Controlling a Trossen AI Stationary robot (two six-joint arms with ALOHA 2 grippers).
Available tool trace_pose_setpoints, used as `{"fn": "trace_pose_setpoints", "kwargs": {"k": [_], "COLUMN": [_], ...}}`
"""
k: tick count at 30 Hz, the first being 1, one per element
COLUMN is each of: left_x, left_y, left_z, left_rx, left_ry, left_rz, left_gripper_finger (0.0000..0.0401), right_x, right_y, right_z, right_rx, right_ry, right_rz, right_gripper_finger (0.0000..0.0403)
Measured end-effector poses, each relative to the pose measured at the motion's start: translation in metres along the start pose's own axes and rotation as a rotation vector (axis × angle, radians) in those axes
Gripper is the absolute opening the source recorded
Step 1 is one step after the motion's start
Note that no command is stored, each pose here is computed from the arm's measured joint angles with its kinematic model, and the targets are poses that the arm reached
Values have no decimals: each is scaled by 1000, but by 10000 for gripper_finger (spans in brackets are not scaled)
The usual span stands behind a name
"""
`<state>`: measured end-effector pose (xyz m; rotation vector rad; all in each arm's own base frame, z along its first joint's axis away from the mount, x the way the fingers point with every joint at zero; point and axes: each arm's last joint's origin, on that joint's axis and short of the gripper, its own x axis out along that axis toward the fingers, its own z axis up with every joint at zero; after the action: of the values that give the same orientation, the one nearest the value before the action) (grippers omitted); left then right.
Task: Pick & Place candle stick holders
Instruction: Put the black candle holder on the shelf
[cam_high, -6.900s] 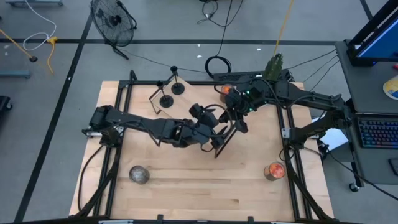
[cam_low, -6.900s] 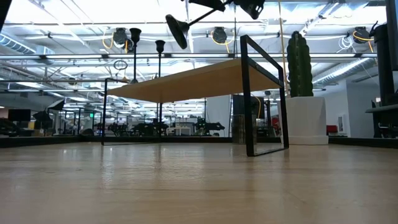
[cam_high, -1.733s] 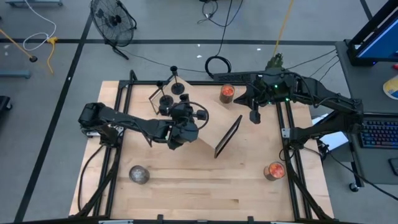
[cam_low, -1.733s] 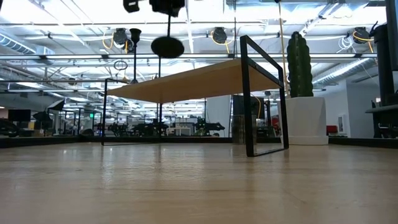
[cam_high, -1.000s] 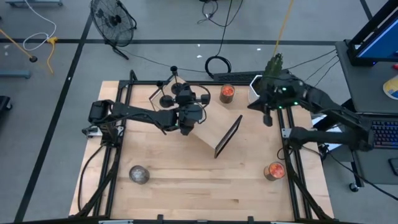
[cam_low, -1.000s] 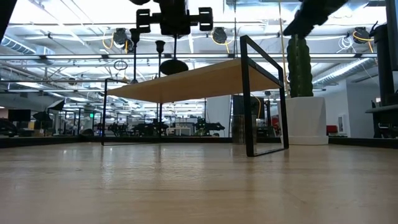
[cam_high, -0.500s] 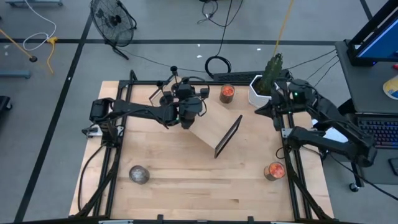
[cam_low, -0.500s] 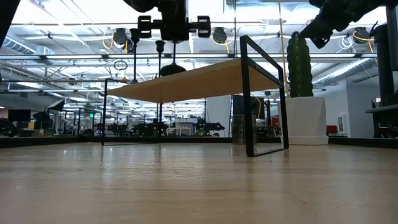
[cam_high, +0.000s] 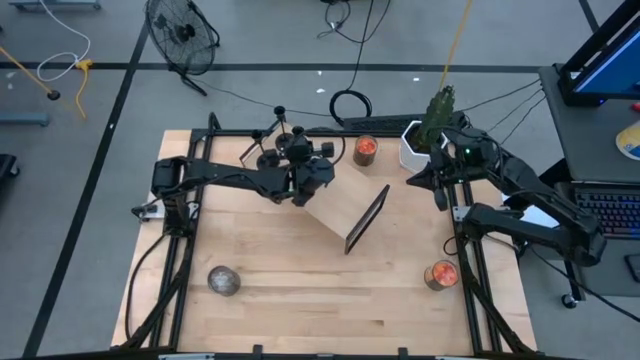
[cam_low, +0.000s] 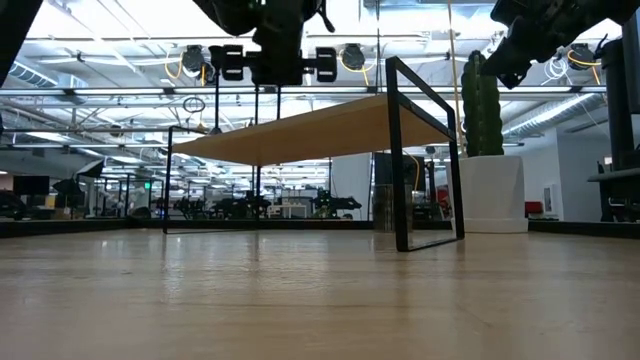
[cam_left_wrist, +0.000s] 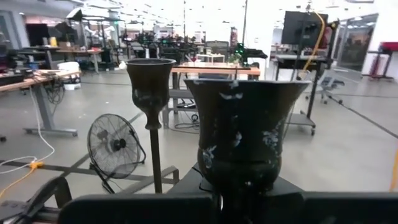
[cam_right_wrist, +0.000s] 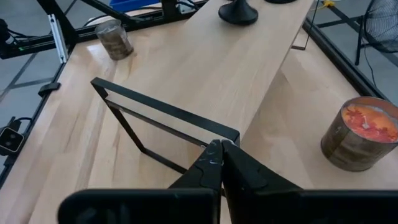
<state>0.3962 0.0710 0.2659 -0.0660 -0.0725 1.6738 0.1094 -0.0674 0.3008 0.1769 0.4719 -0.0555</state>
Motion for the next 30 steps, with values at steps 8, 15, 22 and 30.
{"fn": "trace_pose_setpoints", "kwargs": {"k": [8, 15, 22, 30], "left_x": [7, 12, 12, 5], "left_y": [0, 1, 1, 0], "left_z": [-1, -1, -1, -2], "left_rx": [28, 38, 53, 76], "left_ry": [-2, -3, -3, -1], "left_rz": [19, 32, 33, 13], "left_gripper_finger": [10, 9, 10, 53], "right_x": [1, 5, 9, 13], "right_y": [-1, -4, -6, -8], "right_z": [0, 0, -1, 0], "right_rx": [8, 21, 30, 31], "right_ry": [7, 23, 45, 53], "right_rz": [1, 4, 8, 9], "right_gripper_finger": [0, 0, 0, 0]}}
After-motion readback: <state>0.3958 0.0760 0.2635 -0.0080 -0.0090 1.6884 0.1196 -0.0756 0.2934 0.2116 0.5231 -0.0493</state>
